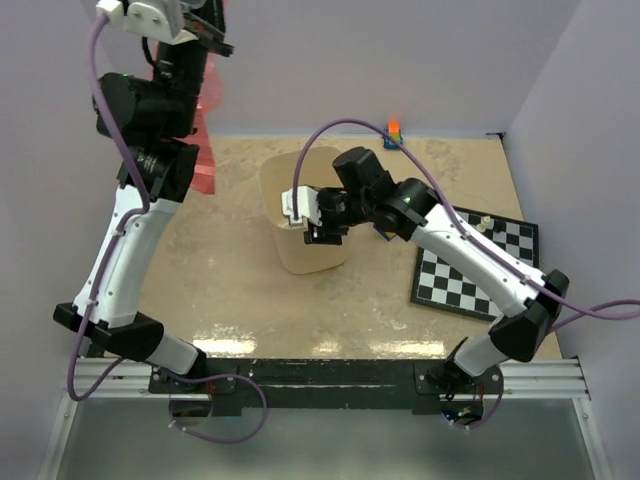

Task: Put the trash bags into the trash bin
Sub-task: Place the trash bin at the center of the board, then place the trash bag in the trash bin.

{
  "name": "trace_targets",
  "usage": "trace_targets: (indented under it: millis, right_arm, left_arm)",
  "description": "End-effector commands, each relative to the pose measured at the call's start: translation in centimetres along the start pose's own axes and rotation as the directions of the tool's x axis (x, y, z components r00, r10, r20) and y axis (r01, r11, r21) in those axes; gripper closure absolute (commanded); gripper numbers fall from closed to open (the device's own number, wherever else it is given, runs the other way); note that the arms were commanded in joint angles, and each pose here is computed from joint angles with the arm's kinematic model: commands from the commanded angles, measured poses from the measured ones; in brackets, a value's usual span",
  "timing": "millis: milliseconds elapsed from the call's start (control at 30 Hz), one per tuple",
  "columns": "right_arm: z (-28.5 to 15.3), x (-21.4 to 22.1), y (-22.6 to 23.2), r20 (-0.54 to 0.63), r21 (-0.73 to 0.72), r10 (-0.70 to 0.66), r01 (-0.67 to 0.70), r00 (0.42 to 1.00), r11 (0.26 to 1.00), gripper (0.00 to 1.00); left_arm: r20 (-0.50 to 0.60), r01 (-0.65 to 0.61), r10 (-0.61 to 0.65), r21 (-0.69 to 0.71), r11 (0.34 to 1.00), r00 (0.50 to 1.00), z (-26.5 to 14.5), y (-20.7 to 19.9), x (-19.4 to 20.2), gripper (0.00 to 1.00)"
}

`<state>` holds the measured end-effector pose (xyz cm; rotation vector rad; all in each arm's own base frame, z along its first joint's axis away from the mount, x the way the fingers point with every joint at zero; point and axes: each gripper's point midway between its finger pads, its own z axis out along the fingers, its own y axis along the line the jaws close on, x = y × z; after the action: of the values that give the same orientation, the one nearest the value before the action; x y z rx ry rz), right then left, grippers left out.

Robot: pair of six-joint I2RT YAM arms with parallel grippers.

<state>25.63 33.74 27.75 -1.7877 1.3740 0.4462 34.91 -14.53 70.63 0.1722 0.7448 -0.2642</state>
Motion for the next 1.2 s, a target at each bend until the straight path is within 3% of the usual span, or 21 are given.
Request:
trace_targets:
  millis: [0, 100, 200, 267, 333, 400, 467, 567, 633, 733, 800, 967, 1167]
  right_arm:
    - [-9.8, -7.8, -5.0, 0.165, 0.301, -0.092, 0.038, 0.982, 0.953, 0.38]
    - [-14.7, -8.9, -6.9, 0.185, 0.406, -0.061, -0.019, 0.981, 0.914, 0.34]
    - [-18.7, -6.7, -9.6, 0.165, 0.513, 0.02, -0.103, 0.986, 0.852, 0.36]
    - [-22.6, -4.3, -13.2, 0.199, 0.663, 0.134, -0.234, 0.971, 0.711, 0.33]
    - [-28.3, -1.9, -16.8, 0.299, 0.804, 0.202, -0.36, 0.933, 0.473, 0.3]
    - [-33.6, -1.3, -18.9, 0.402, 0.863, 0.165, -0.433, 0.901, 0.262, 0.27]
    - [-35.5, -1.8, -19.7, 0.463, 0.853, 0.135, -0.482, 0.876, 0.2, 0.26]
    - [-35.5, -3.1, -20.4, 0.555, 0.794, 0.133, -0.571, 0.821, 0.206, 0.25]
    - [-34.0, -4.4, -20.4, 0.614, 0.725, 0.143, -0.626, 0.776, 0.287, 0.23]
    - [-30.5, -6.4, -19.2, 0.671, 0.585, 0.179, -0.662, 0.719, 0.468, 0.23]
    - [-29.7, -7.5, -18.4, 0.707, 0.523, 0.171, -0.671, 0.686, 0.526, 0.22]
    - [-27.4, -6.2, -18.5, 0.721, 0.506, 0.14, -0.655, 0.678, 0.561, 0.21]
    - [-24.1, -5.3, -18.9, 0.734, 0.414, 0.206, -0.667, 0.647, 0.619, 0.21]
  left_arm:
    - [0.081, 0.068, -0.074, 0.076, 0.995, 0.994, 0.9, -2.9, -2.7, 1.0]
    - [0.089, 0.092, -0.102, 0.116, 0.989, 0.991, 1.4, -4.5, -1.8, 1.0]
    - [0.092, 0.116, -0.129, 0.137, 0.984, 0.987, 2.0, -5.7, -0.8, 1.0]
    - [0.095, 0.131, -0.149, 0.169, 0.977, 0.984, 2.3, -6.5, -0.3, 1.0]
    - [0.084, 0.138, -0.159, 0.219, 0.966, 0.984, 2.6, -7.9, 1.0, 1.0]
    - [0.07, 0.144, -0.166, 0.246, 0.958, 0.984, 2.8, -8.7, 2.4, 1.0]
    - [0.06, 0.136, -0.158, 0.276, 0.952, 0.986, 2.7, -9.4, 3.8, 1.0]
    - [0.03, 0.146, -0.163, 0.307, 0.94, 0.986, 2.3, -10.3, 5.4, 1.0]
    - [-0.016, 0.198, -0.203, 0.315, 0.928, 0.979, 1.7, -10.8, 6.2, 1.0]
    - [-0.08, 0.255, -0.242, 0.328, 0.91, 0.967, 0.3, -11.2, 6.5, 1.0]
    - [-0.129, 0.271, -0.239, 0.4, 0.875, 0.962, -1.3, -12.5, 6.8, 1.0]
    - [-0.286, 0.354, -0.237, 0.491, 0.796, 0.928, -6.2, -14.9, 9.6, 1.0]
    - [-0.41, 0.421, -0.211, 0.534, 0.733, 0.887, -11.5, -16.2, 11.9, 1.0]
